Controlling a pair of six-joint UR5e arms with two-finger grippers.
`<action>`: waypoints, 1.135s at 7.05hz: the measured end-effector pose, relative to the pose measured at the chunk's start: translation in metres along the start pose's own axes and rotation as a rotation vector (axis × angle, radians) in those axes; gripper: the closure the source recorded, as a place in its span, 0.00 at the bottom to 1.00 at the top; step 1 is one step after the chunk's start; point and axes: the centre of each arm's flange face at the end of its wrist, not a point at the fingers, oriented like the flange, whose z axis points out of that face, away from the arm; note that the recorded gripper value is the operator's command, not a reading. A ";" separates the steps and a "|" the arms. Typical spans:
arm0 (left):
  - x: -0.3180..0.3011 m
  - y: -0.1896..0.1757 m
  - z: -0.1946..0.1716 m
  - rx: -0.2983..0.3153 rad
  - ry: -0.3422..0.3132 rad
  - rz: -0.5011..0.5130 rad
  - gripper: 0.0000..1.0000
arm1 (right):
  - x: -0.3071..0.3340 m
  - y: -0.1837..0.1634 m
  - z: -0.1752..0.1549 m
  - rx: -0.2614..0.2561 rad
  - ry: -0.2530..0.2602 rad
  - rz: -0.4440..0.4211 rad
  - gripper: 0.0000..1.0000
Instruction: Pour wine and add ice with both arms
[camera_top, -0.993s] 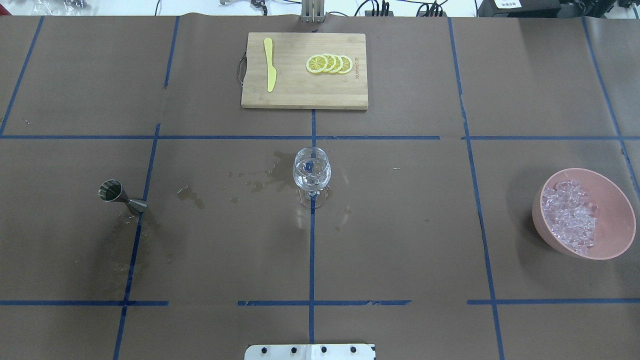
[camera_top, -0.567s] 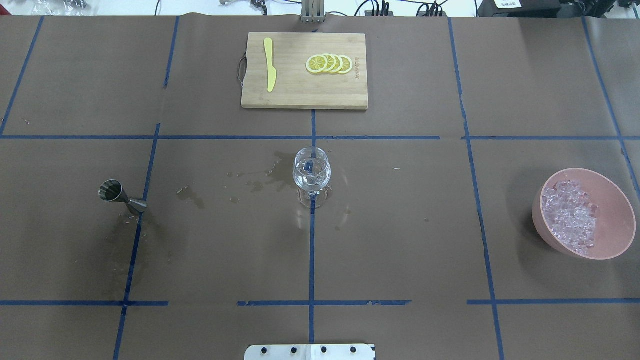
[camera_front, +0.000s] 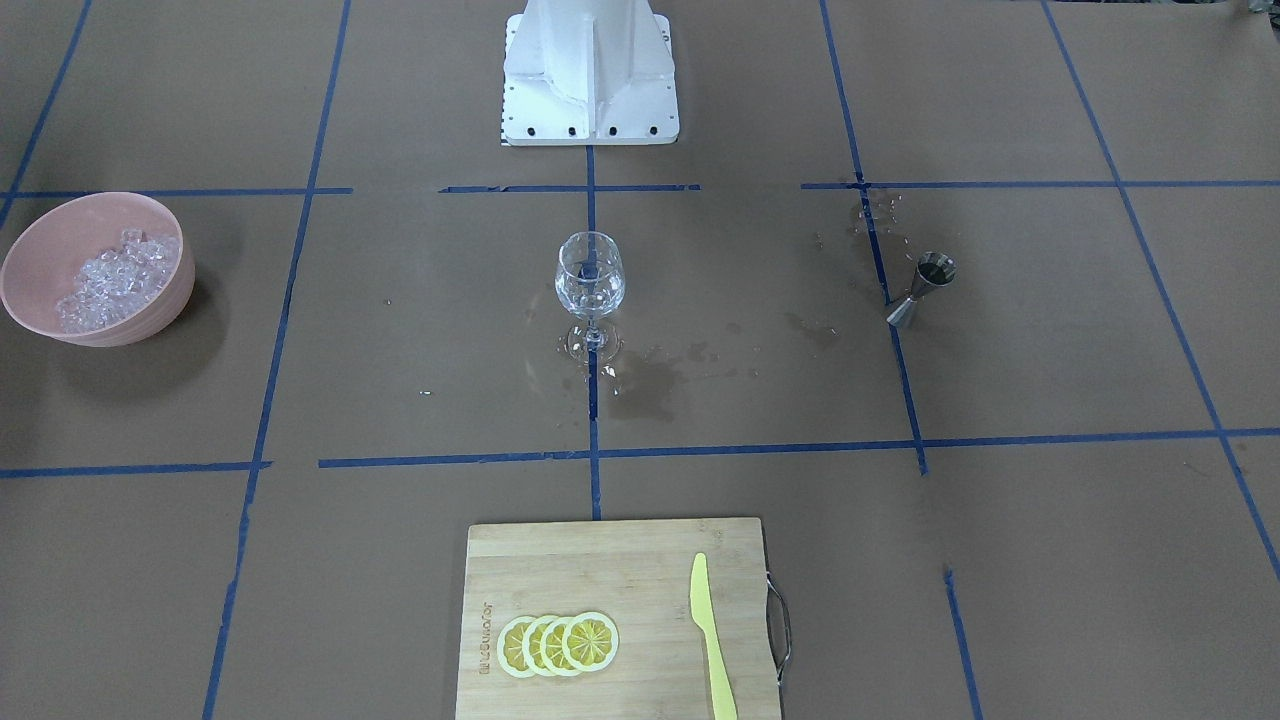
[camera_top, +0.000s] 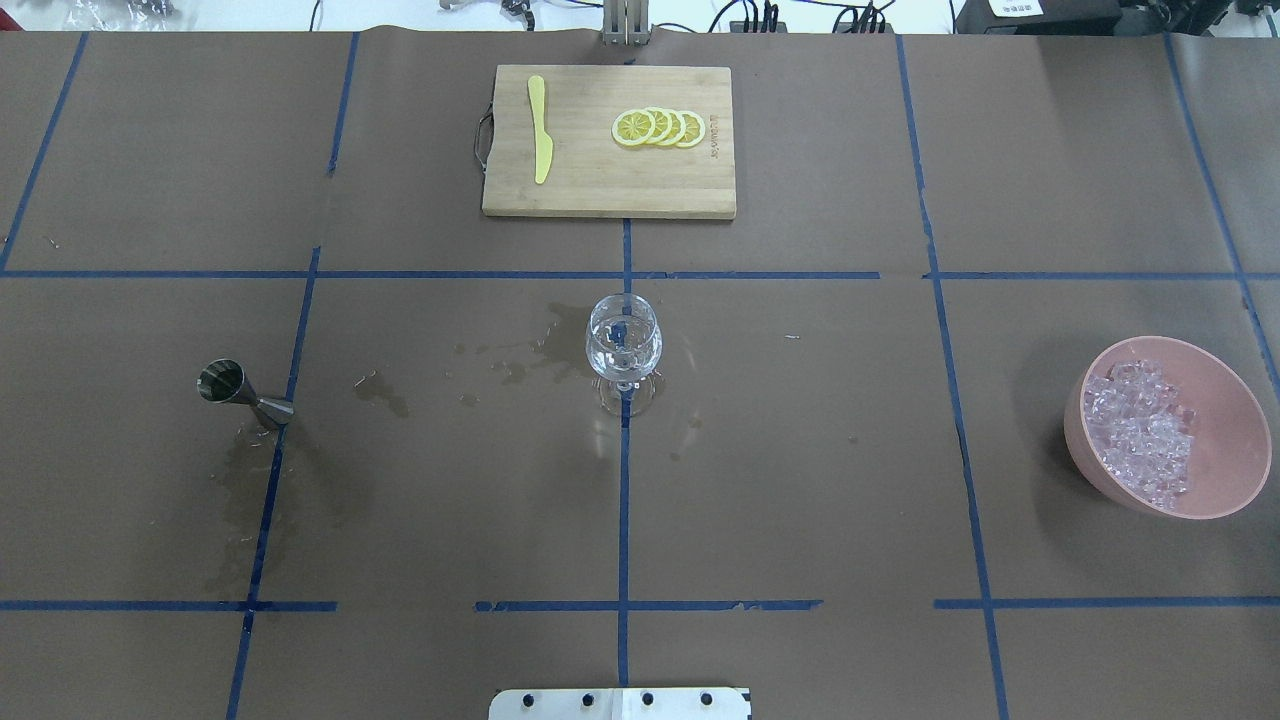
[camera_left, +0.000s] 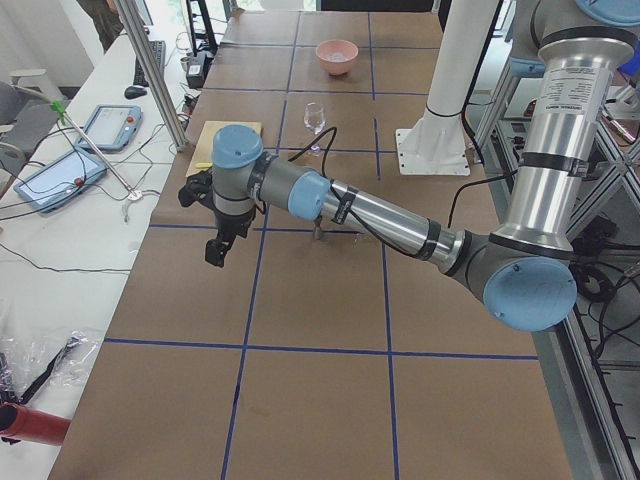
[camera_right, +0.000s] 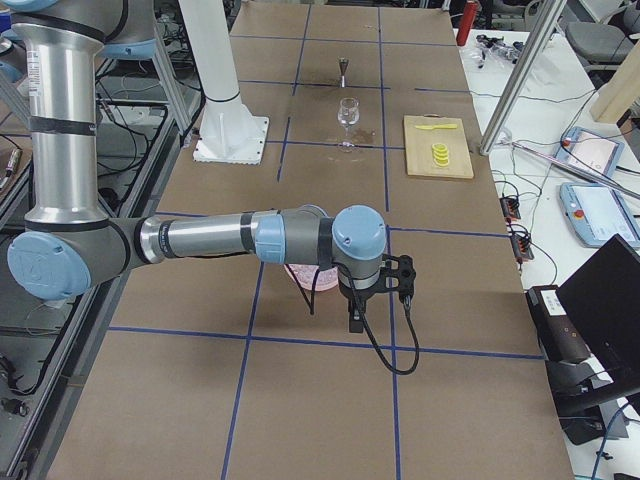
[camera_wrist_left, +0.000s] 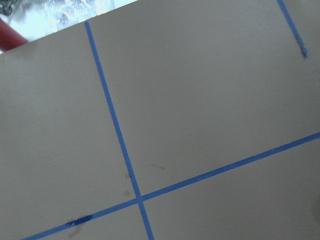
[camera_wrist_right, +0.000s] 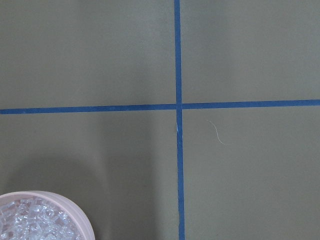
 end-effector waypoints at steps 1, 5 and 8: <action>0.025 -0.007 -0.006 0.015 0.037 -0.024 0.00 | -0.005 0.000 -0.001 0.002 -0.001 -0.008 0.00; 0.213 0.016 -0.006 0.020 0.076 -0.283 0.00 | -0.010 0.006 0.015 -0.030 0.005 -0.023 0.00; 0.262 0.082 -0.020 0.087 0.058 -0.405 0.00 | -0.011 0.009 0.016 -0.032 0.007 -0.024 0.00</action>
